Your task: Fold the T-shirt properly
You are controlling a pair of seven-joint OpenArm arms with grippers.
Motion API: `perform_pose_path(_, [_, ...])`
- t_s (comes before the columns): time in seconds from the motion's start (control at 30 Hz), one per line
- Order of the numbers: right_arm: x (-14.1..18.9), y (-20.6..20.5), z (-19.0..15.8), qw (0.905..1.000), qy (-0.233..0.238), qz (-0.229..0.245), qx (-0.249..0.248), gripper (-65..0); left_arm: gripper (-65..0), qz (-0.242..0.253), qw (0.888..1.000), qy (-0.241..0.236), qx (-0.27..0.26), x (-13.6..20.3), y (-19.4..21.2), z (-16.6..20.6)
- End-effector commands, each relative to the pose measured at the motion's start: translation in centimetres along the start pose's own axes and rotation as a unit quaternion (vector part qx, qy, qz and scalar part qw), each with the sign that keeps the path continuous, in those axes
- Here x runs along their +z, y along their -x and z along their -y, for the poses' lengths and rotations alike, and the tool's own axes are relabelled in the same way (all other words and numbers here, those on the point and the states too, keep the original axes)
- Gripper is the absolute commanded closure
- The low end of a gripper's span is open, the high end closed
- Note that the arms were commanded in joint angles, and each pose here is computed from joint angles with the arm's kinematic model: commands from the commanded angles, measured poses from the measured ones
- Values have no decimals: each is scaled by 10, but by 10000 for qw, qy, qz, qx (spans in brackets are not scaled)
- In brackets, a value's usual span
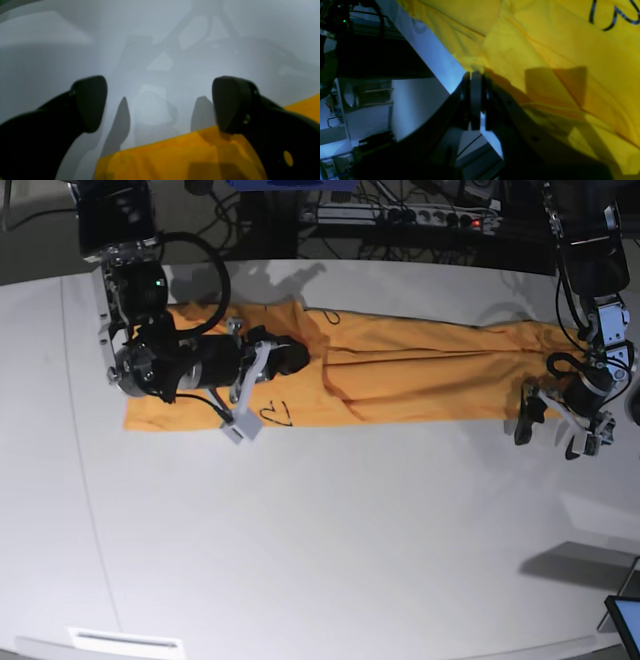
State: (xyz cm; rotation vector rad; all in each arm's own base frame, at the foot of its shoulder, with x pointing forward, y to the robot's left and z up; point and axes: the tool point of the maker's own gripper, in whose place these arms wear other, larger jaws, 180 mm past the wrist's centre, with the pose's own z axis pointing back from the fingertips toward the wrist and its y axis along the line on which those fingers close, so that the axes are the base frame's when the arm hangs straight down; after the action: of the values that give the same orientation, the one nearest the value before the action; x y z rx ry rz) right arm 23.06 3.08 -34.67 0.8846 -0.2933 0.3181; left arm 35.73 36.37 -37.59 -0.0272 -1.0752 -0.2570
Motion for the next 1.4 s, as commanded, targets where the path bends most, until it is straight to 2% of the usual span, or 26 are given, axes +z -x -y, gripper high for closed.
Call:
perform_pose_path(0.0, [6, -12, -14, 9995, -147, 204, 176, -7, -650, 312, 9994, -131, -88, 3, -24, -14])
perform_pose_path(0.13, [11, -6, -27, 9988, -213, 294, 318, -7, -650, 305, 9994, -130, -87, 3, -24, -14])
perform_pose_path(0.3, [7, 9, -28, 9993, -260, 191, 179, -7, -650, 305, 9994, -130, -87, 3, -24, -14])
perform_pose_path(0.7, [0, 6, -34, 9990, -373, 219, 119, -17, -650, 292, 9995, -123, -78, 3, -22, -13])
perform_pose_path(0.77, [-5, 11, -28, 9992, -379, 117, -41, -70, -650, 292, 9995, -123, -78, 3, -22, -13])
perform_pose_path(0.83, [-10, 15, -22, 9992, -365, 38, -185, -158, -650, 292, 9995, -123, -78, 3, -22, -13])
perform_pose_path(0.93, [-11, 12, -21, 9989, -368, 183, -243, -293, -650, 299, 9994, -124, -79, 3, -23, -13])
perform_pose_path(1.03, [-11, 10, -21, 9988, -365, 214, -231, -392, -650, 299, 9994, -124, -79, 3, -23, -13])
perform_pose_path(1.1, [-10, 7, -20, 9989, -356, 244, -206, -425, -650, 299, 9994, -124, -79, 3, -23, -13])
perform_pose_path(1.2, [-5, -4, -22, 9989, -319, 339, -37, -434, -650, 292, 9995, -123, -78, 3, -22, -13])
perform_pose_path(1.37, [24, -34, -16, 9965, 31, 618, 565, -434, -650, 317, 9994, -123, -49, 3, -23, -13])
